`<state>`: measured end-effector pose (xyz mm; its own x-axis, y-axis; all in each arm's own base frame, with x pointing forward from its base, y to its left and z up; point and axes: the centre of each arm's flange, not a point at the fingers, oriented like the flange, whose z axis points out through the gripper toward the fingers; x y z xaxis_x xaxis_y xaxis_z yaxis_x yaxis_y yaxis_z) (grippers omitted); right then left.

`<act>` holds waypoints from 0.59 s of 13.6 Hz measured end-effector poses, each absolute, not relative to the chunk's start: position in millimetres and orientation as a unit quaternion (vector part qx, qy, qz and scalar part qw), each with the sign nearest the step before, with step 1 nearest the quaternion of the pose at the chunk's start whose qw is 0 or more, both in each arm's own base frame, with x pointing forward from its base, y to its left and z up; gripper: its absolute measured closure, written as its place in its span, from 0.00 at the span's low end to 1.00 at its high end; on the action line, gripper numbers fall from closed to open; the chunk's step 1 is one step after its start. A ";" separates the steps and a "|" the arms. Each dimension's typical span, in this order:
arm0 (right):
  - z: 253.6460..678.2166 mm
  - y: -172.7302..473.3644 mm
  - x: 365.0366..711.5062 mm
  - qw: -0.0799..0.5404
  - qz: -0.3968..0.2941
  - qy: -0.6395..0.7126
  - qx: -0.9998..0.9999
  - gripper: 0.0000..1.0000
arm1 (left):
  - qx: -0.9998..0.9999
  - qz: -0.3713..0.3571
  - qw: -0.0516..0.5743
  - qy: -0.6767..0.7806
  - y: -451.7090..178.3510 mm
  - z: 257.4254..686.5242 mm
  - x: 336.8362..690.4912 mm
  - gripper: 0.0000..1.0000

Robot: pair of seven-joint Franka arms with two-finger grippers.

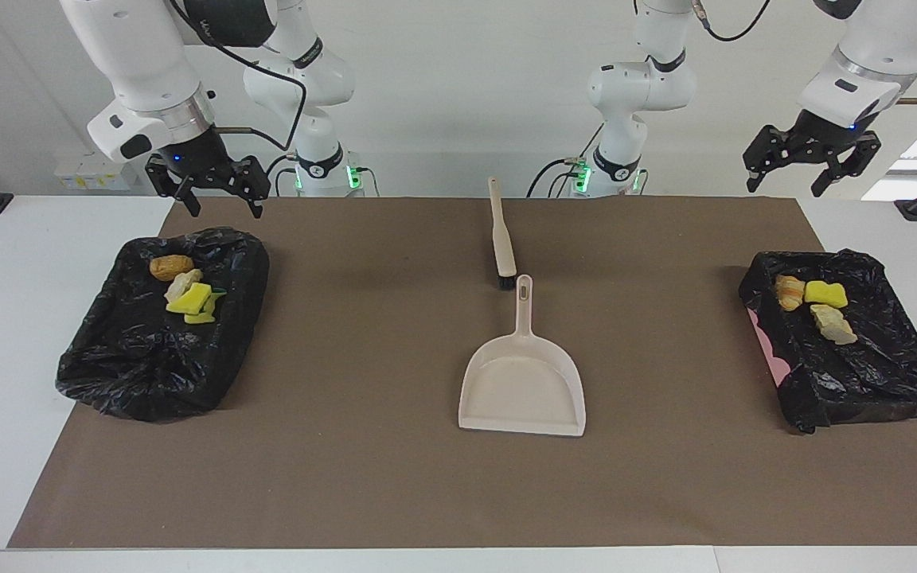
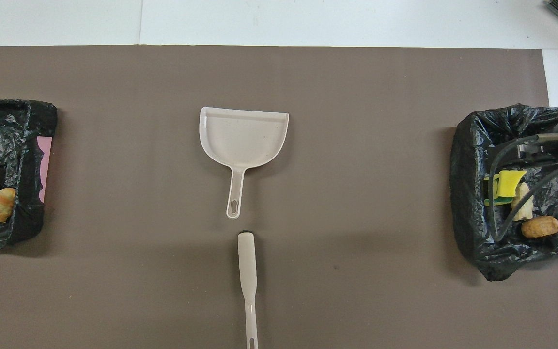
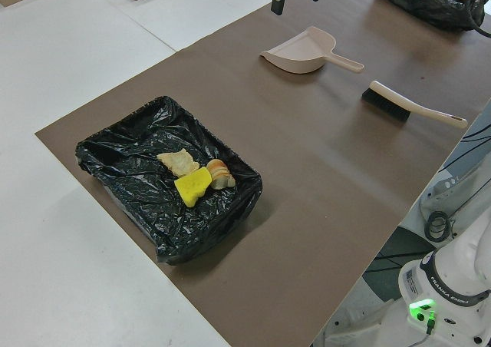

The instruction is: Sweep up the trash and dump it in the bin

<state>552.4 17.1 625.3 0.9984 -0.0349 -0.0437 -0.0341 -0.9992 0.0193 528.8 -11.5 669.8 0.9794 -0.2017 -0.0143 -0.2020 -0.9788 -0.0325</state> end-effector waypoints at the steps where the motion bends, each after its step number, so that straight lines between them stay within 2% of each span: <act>1: 625.3 17.1 552.4 0.009 -0.022 -0.017 1.000 0.00 | -0.995 0.007 0.017 0.102 -12.6 669.6 528.4 0.00; 8: 625.4 17.0 552.4 0.009 -0.022 -0.017 1.000 0.00 | -0.993 0.014 0.016 0.112 -24.8 668.5 523.6 0.00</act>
<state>552.4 17.0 625.4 0.9984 -0.0349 -0.0437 -0.0341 -0.9992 0.0193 523.6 -24.8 668.5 0.9743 -0.2228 -0.0321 -0.2237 -0.9742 -0.0286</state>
